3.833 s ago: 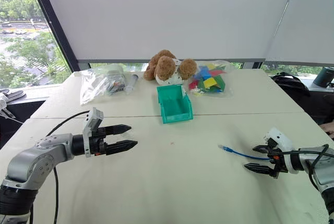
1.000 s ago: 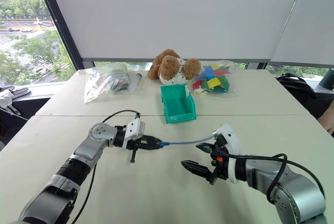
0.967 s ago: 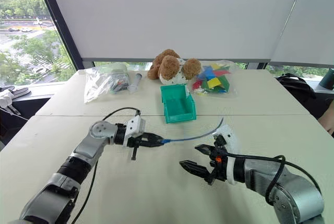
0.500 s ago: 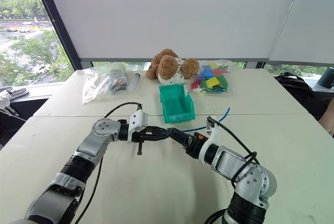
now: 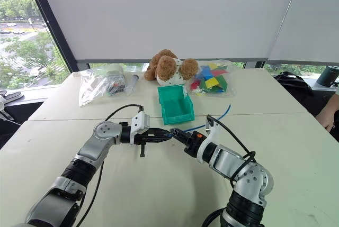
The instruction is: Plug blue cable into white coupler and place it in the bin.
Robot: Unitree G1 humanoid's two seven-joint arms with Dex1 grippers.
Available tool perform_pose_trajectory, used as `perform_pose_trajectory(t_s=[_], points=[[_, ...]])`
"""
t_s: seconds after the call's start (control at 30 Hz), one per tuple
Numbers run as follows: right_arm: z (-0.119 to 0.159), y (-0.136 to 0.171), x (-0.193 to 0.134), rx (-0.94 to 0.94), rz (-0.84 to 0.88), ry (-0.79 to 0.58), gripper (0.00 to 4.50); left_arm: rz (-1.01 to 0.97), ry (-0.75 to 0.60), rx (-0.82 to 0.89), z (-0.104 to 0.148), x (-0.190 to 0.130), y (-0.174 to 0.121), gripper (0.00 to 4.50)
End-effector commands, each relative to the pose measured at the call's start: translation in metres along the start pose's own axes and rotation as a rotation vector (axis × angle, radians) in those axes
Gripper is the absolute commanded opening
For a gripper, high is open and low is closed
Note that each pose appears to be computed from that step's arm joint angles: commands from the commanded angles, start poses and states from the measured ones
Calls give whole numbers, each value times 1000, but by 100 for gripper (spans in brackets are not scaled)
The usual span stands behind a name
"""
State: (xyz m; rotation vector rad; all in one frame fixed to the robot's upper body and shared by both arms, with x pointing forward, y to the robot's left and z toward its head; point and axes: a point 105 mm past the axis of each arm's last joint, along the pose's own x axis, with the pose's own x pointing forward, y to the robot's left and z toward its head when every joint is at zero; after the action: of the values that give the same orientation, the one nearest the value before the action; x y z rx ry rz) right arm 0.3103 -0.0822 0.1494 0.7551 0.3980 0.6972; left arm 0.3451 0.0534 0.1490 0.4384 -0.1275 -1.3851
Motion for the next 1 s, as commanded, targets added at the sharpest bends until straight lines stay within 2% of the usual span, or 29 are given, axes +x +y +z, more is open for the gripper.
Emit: perform_pose_trajectory(t_s=[0.03, 0.2, 0.3, 0.47, 0.57, 0.6, 0.83, 1.0], points=[[2, 18, 4, -21, 80, -6, 3, 18, -24, 29, 8, 0, 2, 0], [-1, 20, 5, -22, 86, 3, 3, 36, -29, 18, 9, 2, 4, 0], [3, 22, 5, -28, 89, -9, 3, 5, -36, -88, 8, -5, -1, 0], [17, 26, 4, -54, 97, -36, 0, 30, 38, -119, 2, -25, -3, 242], [26, 29, 3, -87, 106, -46, 0, 106, 75, -133, 0, -45, 2, 405], [29, 30, 2, -99, 108, -48, 0, 154, 88, -130, 0, -53, 7, 446], [36, 32, -1, -174, 112, -26, 0, 436, 133, -148, 0, -109, 23, 446], [35, 33, 2, -197, 121, -14, 0, 629, 221, -169, -13, -148, 27, 446]])
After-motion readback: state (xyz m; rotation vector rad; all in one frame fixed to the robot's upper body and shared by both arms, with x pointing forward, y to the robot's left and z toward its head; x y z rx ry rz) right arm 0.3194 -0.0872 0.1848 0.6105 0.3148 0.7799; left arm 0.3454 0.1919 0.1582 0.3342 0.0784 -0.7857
